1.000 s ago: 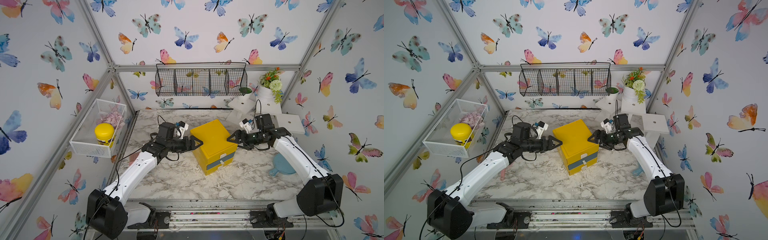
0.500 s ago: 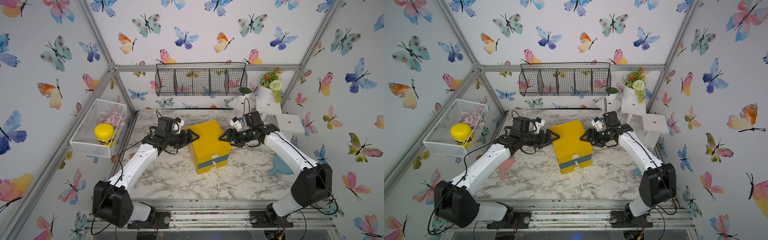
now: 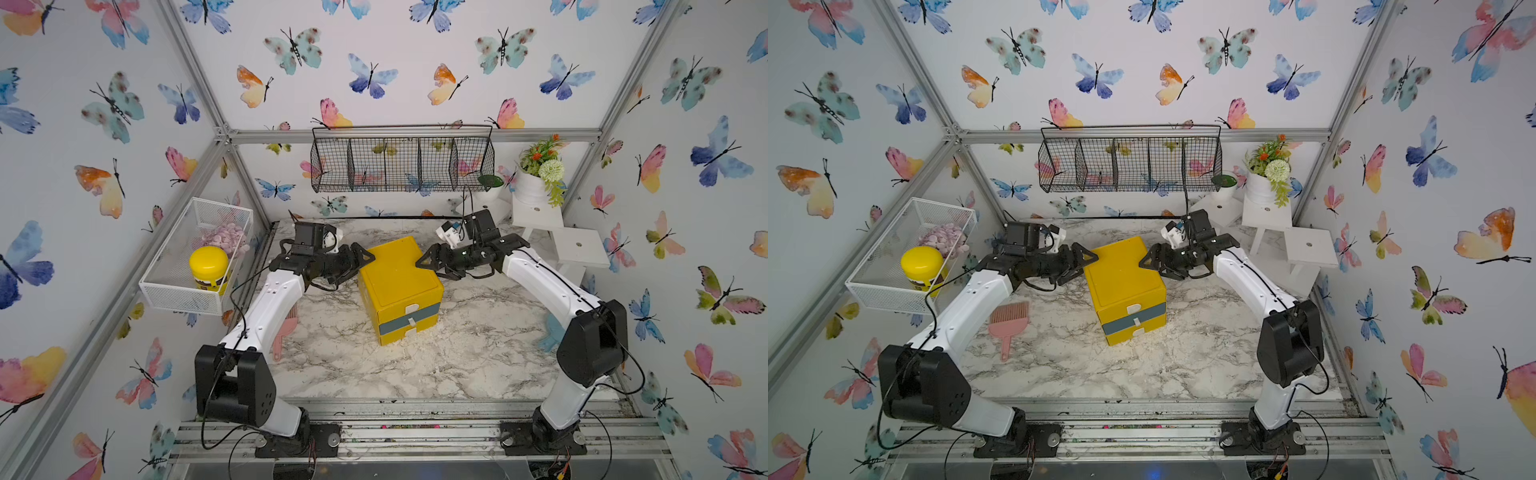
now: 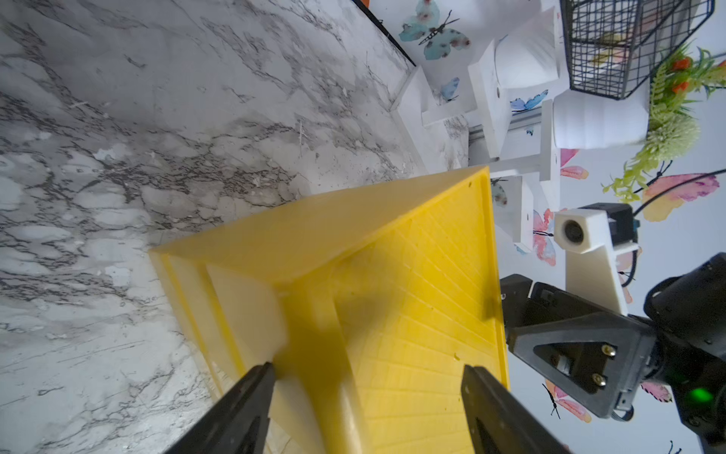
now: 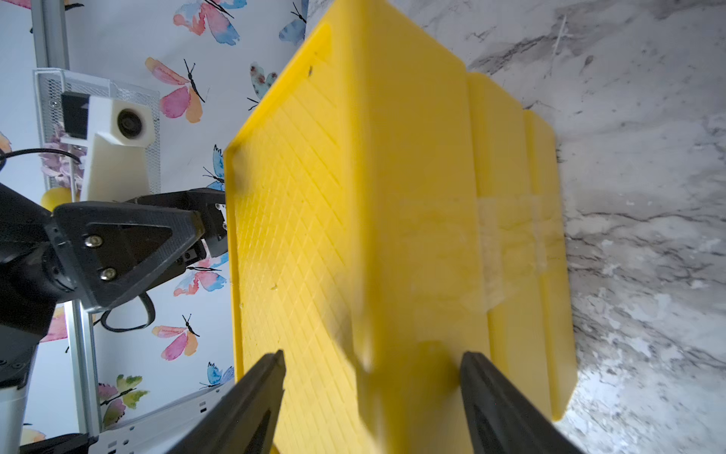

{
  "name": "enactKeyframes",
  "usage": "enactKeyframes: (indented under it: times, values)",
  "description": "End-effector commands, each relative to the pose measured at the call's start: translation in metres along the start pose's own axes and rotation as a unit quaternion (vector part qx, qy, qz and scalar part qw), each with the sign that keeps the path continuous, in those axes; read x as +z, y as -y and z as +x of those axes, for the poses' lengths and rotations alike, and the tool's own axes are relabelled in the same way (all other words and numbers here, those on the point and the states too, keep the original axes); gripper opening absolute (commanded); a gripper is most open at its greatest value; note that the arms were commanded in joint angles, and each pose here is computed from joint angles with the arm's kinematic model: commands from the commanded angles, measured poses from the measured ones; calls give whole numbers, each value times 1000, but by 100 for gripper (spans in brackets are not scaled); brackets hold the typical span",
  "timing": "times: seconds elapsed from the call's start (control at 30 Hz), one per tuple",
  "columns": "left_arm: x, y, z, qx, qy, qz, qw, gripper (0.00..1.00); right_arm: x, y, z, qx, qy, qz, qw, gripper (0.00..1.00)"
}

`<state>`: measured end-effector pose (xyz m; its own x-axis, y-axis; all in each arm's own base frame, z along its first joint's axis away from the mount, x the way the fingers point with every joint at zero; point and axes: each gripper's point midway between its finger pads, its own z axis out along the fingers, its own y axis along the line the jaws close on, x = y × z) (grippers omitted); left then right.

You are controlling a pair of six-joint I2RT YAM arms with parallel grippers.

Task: Take the keys out of the drawer
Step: Move the storage box to the center of the board.

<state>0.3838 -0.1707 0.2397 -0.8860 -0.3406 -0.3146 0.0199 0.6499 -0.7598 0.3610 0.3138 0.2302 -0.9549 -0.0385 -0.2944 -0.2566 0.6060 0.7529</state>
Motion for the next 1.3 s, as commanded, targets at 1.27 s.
enactKeyframes:
  times: [1.27]
  values:
    - [-84,38,-109,139,173,-91,971,81,-12,-78,-45,-66,55,52,995,79]
